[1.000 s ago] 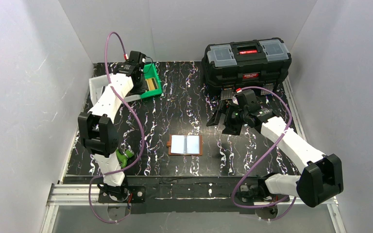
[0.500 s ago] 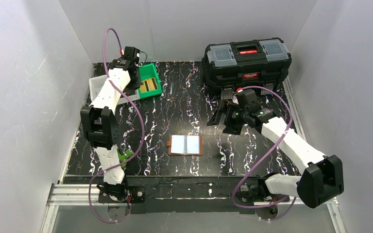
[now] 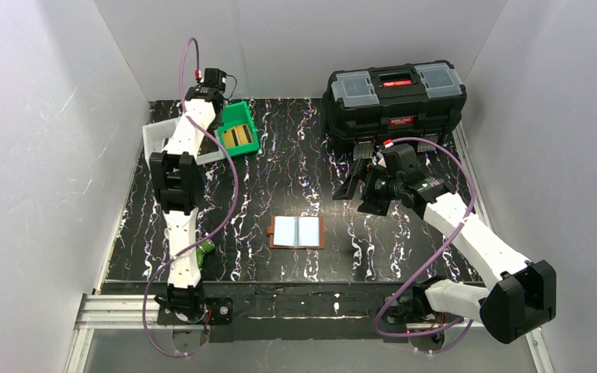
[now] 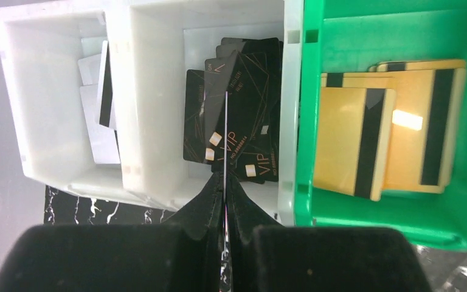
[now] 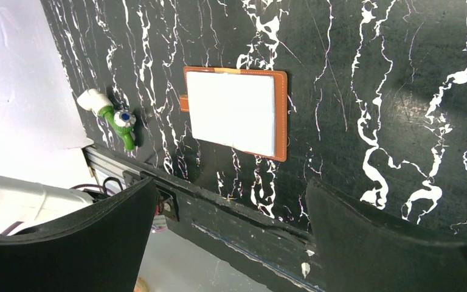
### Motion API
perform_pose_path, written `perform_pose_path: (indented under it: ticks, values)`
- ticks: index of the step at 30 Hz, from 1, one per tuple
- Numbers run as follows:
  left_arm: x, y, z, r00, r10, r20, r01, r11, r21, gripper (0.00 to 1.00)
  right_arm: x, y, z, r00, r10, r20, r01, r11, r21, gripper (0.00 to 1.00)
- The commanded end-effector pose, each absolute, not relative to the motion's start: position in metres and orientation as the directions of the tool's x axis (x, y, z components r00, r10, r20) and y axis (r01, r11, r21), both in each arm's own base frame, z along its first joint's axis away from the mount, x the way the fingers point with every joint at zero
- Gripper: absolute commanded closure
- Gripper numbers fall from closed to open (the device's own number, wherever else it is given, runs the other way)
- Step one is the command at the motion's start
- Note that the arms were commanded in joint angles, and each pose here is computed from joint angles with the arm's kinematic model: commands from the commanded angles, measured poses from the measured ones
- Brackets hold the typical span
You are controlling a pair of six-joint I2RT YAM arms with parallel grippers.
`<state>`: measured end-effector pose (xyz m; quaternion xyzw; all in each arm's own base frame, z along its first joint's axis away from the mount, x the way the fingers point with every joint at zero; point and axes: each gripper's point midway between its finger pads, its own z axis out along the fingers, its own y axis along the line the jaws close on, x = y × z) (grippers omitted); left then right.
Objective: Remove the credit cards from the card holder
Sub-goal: Place the credit card in the storage box, then close the card holder at the center of the board.
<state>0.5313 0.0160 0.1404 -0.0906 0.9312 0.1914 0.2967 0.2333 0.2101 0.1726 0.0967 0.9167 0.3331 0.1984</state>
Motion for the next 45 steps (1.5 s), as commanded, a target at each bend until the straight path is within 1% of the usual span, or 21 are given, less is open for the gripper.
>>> perform_pose_path:
  ticks: [1, 5, 6, 9, 12, 16, 18, 22, 27, 30, 39, 45]
  values:
    - [0.535, 0.041, 0.148, -0.812, -0.036, -0.583, -0.309, 0.873, 0.376, 1.00, 0.231, 0.208, 0.178, -0.893, 0.324, -0.313, 0.041, 0.750, 0.660, 0.01]
    - [0.537, 0.051, 0.140, -0.818, -0.052, -0.572, -0.321, 0.868, 0.379, 0.99, 0.229, 0.208, 0.176, -0.897, 0.320, -0.304, 0.044, 0.750, 0.660, 0.02]
    - [0.537, 0.053, 0.139, -0.818, -0.057, -0.573, -0.325, 0.867, 0.378, 0.95, 0.229, 0.207, 0.175, -0.898, 0.319, -0.303, 0.045, 0.751, 0.659, 0.02]
    - [0.537, 0.055, 0.137, -0.819, -0.070, -0.570, -0.325, 0.874, 0.360, 0.79, 0.228, 0.207, 0.175, -0.898, 0.319, -0.302, 0.045, 0.752, 0.658, 0.02]
    - [0.538, 0.051, 0.139, -0.815, -0.078, -0.574, -0.315, 0.891, 0.327, 0.66, 0.229, 0.208, 0.173, -0.899, 0.319, -0.299, 0.048, 0.752, 0.658, 0.02]
    - [0.539, 0.040, 0.148, -0.801, -0.098, -0.590, -0.305, 0.915, 0.263, 0.52, 0.230, 0.210, 0.175, -0.902, 0.317, -0.293, 0.049, 0.750, 0.660, 0.02]
    - [0.538, 0.035, 0.155, -0.791, -0.110, -0.602, -0.301, 0.926, 0.228, 0.47, 0.231, 0.210, 0.174, -0.903, 0.316, -0.291, 0.050, 0.751, 0.658, 0.02]
    - [0.536, 0.023, 0.175, -0.767, -0.132, -0.629, -0.290, 0.944, 0.156, 0.44, 0.232, 0.208, 0.172, -0.902, 0.314, -0.296, 0.051, 0.758, 0.650, 0.02]
    - [0.527, 0.006, 0.198, -0.746, -0.173, -0.643, -0.265, 0.963, 0.048, 0.44, 0.233, 0.208, 0.169, -0.902, 0.311, -0.300, 0.051, 0.765, 0.642, 0.02]
    - [0.512, -0.008, 0.206, -0.743, -0.221, -0.632, -0.260, 0.965, -0.032, 0.43, 0.237, 0.206, 0.166, -0.898, 0.309, -0.312, 0.050, 0.777, 0.627, 0.02]
    - [0.440, -0.060, 0.212, -0.767, -0.275, -0.580, -0.183, 0.960, -0.213, 0.41, 0.245, 0.205, 0.159, -0.898, 0.300, -0.322, 0.051, 0.797, 0.601, 0.02]
    - [0.381, -0.099, 0.203, -0.809, -0.223, -0.543, -0.081, 0.959, -0.273, 0.38, 0.250, 0.203, 0.149, -0.899, 0.294, -0.325, 0.059, 0.817, 0.574, 0.02]
